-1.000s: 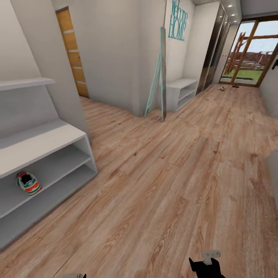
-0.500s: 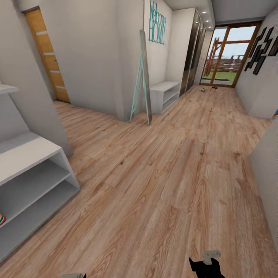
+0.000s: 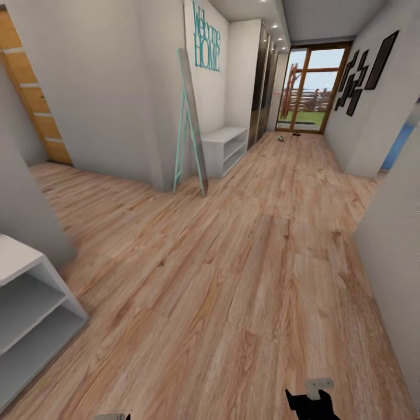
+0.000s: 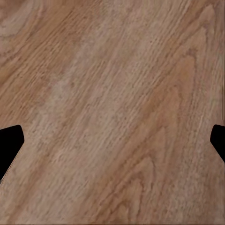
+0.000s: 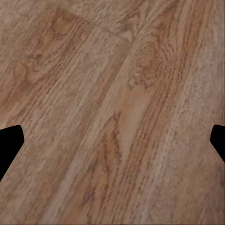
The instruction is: Pick up the two gym shoes and the two sandals from the corridor floor and place them onto the hallstand (shoe rack) in the corridor, making sure they are on the rack and not on the floor. Arrange them so the two gym shoes are next to each other and the two sandals are next to each other.
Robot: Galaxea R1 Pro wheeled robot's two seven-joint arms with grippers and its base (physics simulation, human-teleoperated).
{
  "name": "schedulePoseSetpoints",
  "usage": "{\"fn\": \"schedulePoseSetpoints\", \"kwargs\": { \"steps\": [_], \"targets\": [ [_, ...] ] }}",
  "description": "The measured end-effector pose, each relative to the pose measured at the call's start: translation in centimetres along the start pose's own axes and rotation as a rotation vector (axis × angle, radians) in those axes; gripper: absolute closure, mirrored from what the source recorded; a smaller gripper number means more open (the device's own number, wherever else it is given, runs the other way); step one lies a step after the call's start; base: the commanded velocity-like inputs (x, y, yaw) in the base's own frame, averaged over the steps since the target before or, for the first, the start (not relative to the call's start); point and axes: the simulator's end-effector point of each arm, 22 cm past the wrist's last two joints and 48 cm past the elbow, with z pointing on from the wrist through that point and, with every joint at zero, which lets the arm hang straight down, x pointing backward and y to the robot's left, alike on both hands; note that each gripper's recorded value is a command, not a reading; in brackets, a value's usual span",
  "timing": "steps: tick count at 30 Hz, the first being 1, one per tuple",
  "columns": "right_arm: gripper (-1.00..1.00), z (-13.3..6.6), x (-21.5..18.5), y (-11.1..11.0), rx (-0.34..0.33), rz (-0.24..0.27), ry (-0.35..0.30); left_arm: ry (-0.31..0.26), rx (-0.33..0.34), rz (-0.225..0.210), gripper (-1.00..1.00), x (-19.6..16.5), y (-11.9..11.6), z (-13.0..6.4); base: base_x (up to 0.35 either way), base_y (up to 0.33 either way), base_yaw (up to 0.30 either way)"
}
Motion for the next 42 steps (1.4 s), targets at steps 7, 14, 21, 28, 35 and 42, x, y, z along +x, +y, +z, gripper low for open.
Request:
{"fn": "schedulePoseSetpoints", "kwargs": {
  "steps": [7,14,21,28,35,42],
  "targets": [
    [-1.00,-0.1,-0.4,0.0,0.000,0.000,-0.008,-0.009,0.001,-0.005,-1.00,-0.4,-0.1,0.0,0.338,0.000,-0.237],
    [-1.00,-0.2,-0.7,0.0,0.000,-0.001,-0.015,-0.017,0.000,-0.009,-1.00,-0.7,-0.1,0.0,0.338,0.000,-0.237],
    [-1.00,-0.3,-1.1,0.0,-0.001,-0.001,-0.023,-0.026,0.000,-0.009,-1.00,-1.1,-0.1,0.0,0.338,0.000,-0.237],
    [-1.00,-0.3,-1.4,0.0,0.000,-0.001,-0.029,-0.031,0.000,-0.010,-1.00,-1.4,-0.1,0.0,0.338,0.000,-0.264],
    [-1.00,-0.3,-1.5,0.0,0.000,-0.001,-0.030,-0.032,0.001,-0.010,-1.00,-1.4,-0.2,0.0,0.338,0.000,-0.295],
    [-1.00,-0.3,-1.5,0.0,0.000,0.000,-0.030,-0.032,0.001,-0.010,-1.00,-1.4,-0.2,0.0,0.338,0.000,-0.300]
  ]
}}
